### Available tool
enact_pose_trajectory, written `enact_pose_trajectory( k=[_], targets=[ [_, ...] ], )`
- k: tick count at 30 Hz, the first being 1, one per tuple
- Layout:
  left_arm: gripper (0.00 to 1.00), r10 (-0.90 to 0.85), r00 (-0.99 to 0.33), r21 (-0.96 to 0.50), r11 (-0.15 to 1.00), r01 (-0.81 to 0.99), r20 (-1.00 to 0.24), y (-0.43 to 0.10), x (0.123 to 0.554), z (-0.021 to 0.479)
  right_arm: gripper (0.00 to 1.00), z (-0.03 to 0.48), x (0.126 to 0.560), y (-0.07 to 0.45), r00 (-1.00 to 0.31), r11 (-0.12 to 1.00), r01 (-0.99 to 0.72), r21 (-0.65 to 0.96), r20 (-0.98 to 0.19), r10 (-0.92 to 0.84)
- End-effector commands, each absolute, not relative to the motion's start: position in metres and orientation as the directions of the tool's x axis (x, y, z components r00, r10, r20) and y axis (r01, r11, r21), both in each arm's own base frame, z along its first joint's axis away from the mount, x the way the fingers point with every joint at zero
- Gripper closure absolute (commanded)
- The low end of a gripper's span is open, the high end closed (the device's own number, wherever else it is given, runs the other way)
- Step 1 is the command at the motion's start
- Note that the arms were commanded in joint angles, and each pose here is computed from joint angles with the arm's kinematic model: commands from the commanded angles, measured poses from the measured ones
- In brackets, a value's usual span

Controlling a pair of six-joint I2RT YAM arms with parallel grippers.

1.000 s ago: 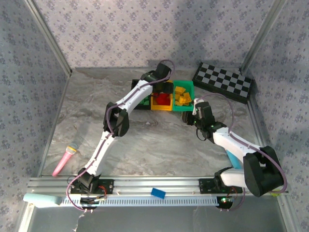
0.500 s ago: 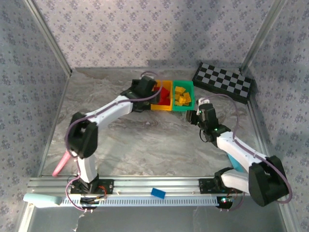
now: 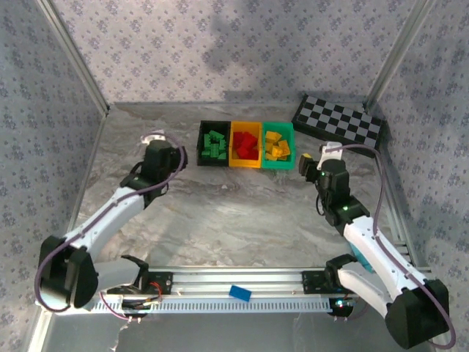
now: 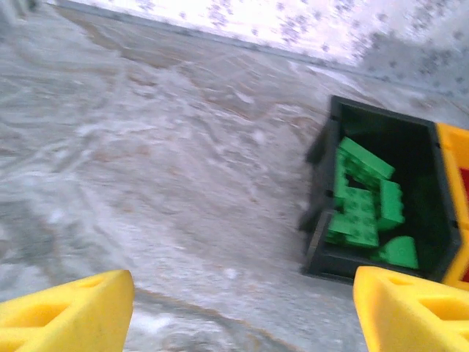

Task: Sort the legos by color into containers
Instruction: Reset both arms

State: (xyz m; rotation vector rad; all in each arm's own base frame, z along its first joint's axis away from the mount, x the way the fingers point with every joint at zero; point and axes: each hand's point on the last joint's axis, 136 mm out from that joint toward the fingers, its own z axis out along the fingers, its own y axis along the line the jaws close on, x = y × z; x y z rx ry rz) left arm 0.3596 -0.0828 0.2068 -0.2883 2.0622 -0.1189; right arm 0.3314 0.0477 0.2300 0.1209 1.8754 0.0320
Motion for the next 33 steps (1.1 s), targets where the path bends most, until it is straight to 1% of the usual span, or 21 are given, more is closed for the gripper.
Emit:
enact_pose_trajectory(
  k=[1, 2, 3, 5, 6, 9, 11, 15, 19, 22, 24, 27, 30, 33],
  targets=[
    [0.18, -0.301, -0.375, -0.232, 0.948, -0.219, -0.877, -0.050, 0.348, 0.222, 0.29, 0.224, 0.329, 0.016, -0.308, 0.982, 0.180, 0.056, -0.945, 0.110],
    [0.11, -0.314, -0.354, -0.238, 0.940, -0.244, -0.881, -0.039, 0.342, 0.224, 0.29, 0.224, 0.329, 0.009, -0.301, 0.977, 0.204, 0.068, -0.945, 0.129],
    [0.05, -0.324, -0.334, -0.241, 0.933, -0.266, -0.885, -0.029, 0.336, 0.223, 0.26, 0.224, 0.329, 0.002, -0.291, 0.970, 0.230, 0.078, -0.946, 0.146],
    [0.04, -0.342, -0.304, -0.249, 0.919, -0.306, -0.889, -0.012, 0.327, 0.222, 0.26, 0.223, 0.328, -0.012, -0.265, 0.954, 0.285, 0.097, -0.948, 0.176],
    [0.01, -0.349, -0.291, -0.252, 0.913, -0.321, -0.891, -0.005, 0.322, 0.222, 0.26, 0.222, 0.328, -0.020, -0.254, 0.945, 0.313, 0.100, -0.949, 0.185],
    [0.00, -0.359, -0.278, -0.248, 0.898, -0.364, -0.891, 0.012, 0.311, 0.216, 0.21, 0.217, 0.325, -0.044, -0.226, 0.904, 0.417, 0.096, -0.952, 0.205],
    [0.00, -0.359, -0.281, -0.235, 0.890, -0.391, -0.890, 0.021, 0.306, 0.212, 0.10, 0.208, 0.321, -0.057, -0.245, 0.877, 0.476, 0.070, -0.947, 0.209],
    [0.00, -0.326, -0.287, -0.174, 0.876, -0.450, -0.901, 0.039, 0.301, 0.194, 0.09, 0.186, 0.321, -0.073, -0.293, 0.846, 0.531, 0.039, -0.929, 0.226],
    [0.00, -0.213, -0.321, -0.059, 0.901, -0.429, -0.923, 0.046, 0.305, 0.171, 0.09, 0.169, 0.327, -0.078, -0.313, 0.842, 0.540, 0.017, -0.924, 0.219],
    [0.00, -0.163, -0.315, -0.013, 0.904, -0.428, -0.935, 0.051, 0.309, 0.160, 0.09, 0.156, 0.333, -0.078, -0.351, 0.853, 0.521, -0.037, -0.920, 0.175],
    [0.00, -0.122, -0.305, 0.015, 0.911, -0.412, -0.944, 0.053, 0.312, 0.152, 0.09, 0.149, 0.339, -0.073, -0.393, 0.877, 0.472, -0.087, -0.912, 0.120],
    [0.00, -0.114, -0.302, 0.019, 0.915, -0.403, -0.947, 0.058, 0.315, 0.138, 0.09, 0.141, 0.344, -0.068, -0.429, 0.896, 0.428, -0.115, -0.899, 0.089],
    [0.00, -0.140, -0.314, -0.012, 0.926, -0.378, -0.939, 0.059, 0.325, 0.129, 0.09, 0.138, 0.346, -0.066, -0.410, 0.901, 0.422, -0.098, -0.907, 0.093],
    [0.00, -0.125, -0.315, -0.006, 0.936, -0.352, -0.941, 0.058, 0.340, 0.123, 0.09, 0.135, 0.347, -0.065, -0.403, 0.907, 0.411, -0.096, -0.911, 0.085]
  ],
)
